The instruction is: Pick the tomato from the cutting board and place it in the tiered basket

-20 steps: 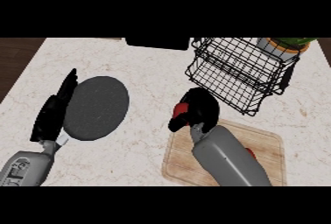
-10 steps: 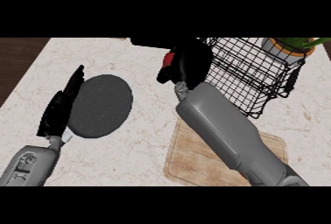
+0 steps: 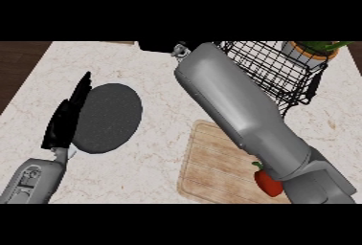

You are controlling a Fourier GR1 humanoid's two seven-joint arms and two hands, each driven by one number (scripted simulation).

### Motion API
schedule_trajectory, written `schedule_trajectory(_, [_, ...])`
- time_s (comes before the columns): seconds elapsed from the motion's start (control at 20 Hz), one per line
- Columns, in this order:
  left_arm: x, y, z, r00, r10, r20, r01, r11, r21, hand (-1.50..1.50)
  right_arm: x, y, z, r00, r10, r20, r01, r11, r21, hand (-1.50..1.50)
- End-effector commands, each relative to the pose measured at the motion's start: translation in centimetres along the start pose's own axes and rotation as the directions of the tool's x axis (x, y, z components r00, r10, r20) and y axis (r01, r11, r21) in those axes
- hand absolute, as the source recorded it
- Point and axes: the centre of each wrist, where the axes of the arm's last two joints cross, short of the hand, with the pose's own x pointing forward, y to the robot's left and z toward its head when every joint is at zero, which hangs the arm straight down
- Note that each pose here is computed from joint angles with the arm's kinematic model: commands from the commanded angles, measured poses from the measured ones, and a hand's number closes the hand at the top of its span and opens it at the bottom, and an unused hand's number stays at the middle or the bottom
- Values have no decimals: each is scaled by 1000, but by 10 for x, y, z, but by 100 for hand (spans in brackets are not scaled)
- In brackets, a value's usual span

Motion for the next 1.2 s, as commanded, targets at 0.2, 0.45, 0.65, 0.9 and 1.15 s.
schedule_trajectory(0.2, [6, 3, -2, 1000, 7, -1, -7, 1000, 8, 0, 34, -27, -21, 971, -56, -231, 57, 998, 1, 150])
schedule_trajectory(0.45, [2, 5, 1, 1000, -2, -5, 2, 1000, 29, 0, 29, -11, -31, 979, 54, -194, -54, 999, 6, 150])
schedule_trajectory(0.65, [-5, 10, 8, 1000, -8, -6, 8, 999, 39, 0, 10, -1, -54, 955, 213, -209, -220, 975, -13, 150])
schedule_trajectory(0.9, [-9, 7, 9, 1000, -2, -19, 3, 997, 75, 0, -11, -2, -82, 878, 415, -238, -428, 904, -5, 150])
schedule_trajectory(1.15, [-21, 21, 13, 999, 13, -50, -10, 998, 61, 0, -20, 12, -79, 861, 439, -256, -451, 892, 13, 150])
